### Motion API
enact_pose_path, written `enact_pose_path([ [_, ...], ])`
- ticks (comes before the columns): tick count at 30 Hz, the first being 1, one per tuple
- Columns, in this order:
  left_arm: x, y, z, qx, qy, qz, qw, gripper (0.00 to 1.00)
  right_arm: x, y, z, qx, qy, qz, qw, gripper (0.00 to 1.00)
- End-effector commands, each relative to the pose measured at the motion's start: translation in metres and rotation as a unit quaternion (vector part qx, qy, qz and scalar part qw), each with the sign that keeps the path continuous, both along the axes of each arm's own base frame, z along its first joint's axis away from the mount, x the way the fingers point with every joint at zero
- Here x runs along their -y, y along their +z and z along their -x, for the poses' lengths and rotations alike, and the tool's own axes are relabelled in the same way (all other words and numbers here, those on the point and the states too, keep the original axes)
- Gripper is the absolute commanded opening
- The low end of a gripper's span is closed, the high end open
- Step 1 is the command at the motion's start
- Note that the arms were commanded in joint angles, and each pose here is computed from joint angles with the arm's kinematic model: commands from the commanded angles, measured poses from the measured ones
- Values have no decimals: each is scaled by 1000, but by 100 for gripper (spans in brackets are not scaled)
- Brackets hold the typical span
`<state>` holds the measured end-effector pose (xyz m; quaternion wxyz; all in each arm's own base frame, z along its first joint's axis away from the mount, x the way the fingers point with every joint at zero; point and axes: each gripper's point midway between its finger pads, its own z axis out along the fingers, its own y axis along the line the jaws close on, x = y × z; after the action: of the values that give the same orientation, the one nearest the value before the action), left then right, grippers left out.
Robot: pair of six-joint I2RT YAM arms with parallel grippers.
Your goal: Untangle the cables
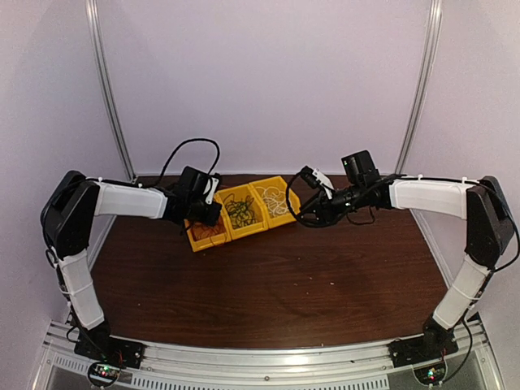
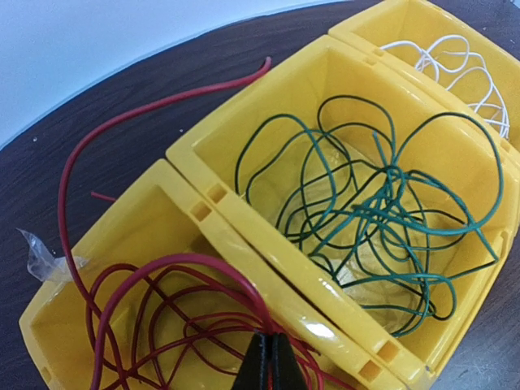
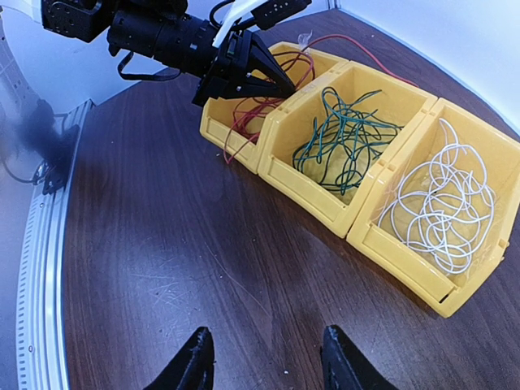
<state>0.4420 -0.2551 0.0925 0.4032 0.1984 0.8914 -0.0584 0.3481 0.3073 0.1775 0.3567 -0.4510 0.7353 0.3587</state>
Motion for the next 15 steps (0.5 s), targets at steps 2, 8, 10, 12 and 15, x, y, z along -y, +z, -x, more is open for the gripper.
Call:
enact_pose_path([
  [2,-10,-6,-2,-11,36,31,999,0,2,5,0,0,0,-9,1000,47],
  [8,-18,-5,15,-20,38,39,998,0,1,3,0,-6,1,-11,1000,47],
  [10,-19,-6,14,-27,41,27,998,3,1,2,0,-9,2,-12,1000,47],
  [12,-19,8,7,-23,47,21,998,16,1,1,-1,-11,2,-12,1000,47],
  [15,-13,48,-2,2,41,31,999,32,1,4,-1,-8,1,-12,1000,47],
])
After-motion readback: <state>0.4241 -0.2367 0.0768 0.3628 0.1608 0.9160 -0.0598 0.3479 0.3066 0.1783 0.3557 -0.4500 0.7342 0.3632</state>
